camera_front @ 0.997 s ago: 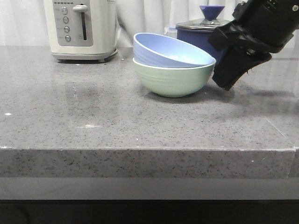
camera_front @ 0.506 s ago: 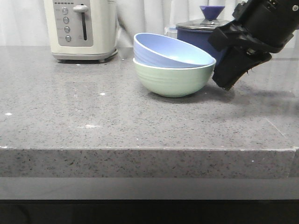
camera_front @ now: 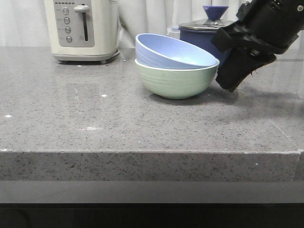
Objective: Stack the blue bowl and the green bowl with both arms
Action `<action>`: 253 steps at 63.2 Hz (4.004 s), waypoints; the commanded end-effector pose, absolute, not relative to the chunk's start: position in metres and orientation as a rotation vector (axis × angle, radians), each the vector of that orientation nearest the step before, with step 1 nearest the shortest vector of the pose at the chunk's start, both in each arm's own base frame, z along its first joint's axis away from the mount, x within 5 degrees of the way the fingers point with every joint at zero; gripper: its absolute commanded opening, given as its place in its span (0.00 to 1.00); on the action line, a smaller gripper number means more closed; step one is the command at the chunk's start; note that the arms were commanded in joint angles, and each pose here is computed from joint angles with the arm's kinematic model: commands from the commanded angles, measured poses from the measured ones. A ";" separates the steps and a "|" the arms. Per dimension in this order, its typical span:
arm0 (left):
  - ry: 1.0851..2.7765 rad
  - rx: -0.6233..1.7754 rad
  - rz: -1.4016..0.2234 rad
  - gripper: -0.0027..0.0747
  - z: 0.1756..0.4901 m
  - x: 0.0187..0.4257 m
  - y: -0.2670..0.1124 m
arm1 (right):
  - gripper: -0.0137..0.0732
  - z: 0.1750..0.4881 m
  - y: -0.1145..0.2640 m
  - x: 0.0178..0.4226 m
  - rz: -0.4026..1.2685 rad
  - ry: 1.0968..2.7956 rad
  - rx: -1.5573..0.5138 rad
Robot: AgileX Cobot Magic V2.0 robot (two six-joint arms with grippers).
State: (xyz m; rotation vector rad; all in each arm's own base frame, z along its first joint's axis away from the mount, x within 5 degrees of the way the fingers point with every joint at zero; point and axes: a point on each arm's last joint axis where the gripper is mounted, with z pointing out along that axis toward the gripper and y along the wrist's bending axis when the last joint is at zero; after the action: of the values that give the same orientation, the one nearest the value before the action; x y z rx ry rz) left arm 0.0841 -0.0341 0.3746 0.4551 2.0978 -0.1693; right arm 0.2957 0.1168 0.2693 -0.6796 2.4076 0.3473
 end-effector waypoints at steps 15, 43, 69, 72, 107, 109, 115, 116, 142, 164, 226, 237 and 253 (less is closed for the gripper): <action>1.999 0.431 -0.198 0.48 0.388 0.086 -0.035 | 0.08 0.292 0.117 0.294 0.364 2.336 -0.662; 1.965 0.428 -0.209 0.48 0.391 0.087 -0.036 | 0.10 0.367 0.094 0.215 0.465 2.184 -0.514; 1.952 0.426 -0.213 0.48 0.392 0.087 -0.037 | 0.10 0.390 0.040 0.119 0.280 2.170 -0.205; 1.950 0.426 -0.214 0.48 0.392 0.088 -0.037 | 0.10 0.389 0.038 0.111 0.284 2.152 -0.197; 1.912 0.423 -0.226 0.31 0.395 0.089 -0.038 | 0.10 0.386 0.027 0.079 0.298 2.068 -0.191; 1.912 0.423 -0.226 0.25 0.395 0.089 -0.038 | 0.10 0.386 0.027 0.079 0.298 2.068 -0.191; 1.914 0.423 -0.225 0.12 0.395 0.089 -0.038 | 0.10 0.385 0.027 0.079 0.298 2.072 -0.191; 1.914 0.423 -0.225 0.10 0.395 0.089 -0.038 | 0.10 0.385 0.027 0.079 0.298 2.073 -0.191; 1.914 0.423 -0.225 0.01 0.395 0.089 -0.038 | 0.10 0.385 0.027 0.079 0.297 2.075 -0.191; 1.766 0.265 -0.168 0.01 0.356 0.084 -0.023 | 0.10 0.385 0.027 0.079 0.297 2.076 -0.192; 1.449 -0.083 -0.178 0.01 0.213 0.054 -0.003 | 0.10 0.384 0.027 0.079 0.296 2.085 -0.193; 1.462 -0.076 -0.166 0.01 0.212 0.054 -0.003 | 0.10 0.384 0.027 0.079 0.296 2.085 -0.193; 1.479 -0.063 -0.150 0.01 0.211 0.054 -0.003 | 0.10 0.384 0.027 0.079 0.296 2.085 -0.193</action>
State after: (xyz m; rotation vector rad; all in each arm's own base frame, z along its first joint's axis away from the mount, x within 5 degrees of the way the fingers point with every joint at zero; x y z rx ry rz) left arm 0.0562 -0.0030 0.2045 -0.0706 1.5652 -0.1534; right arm 0.0761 0.0277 0.3731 -0.2022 2.1625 0.2982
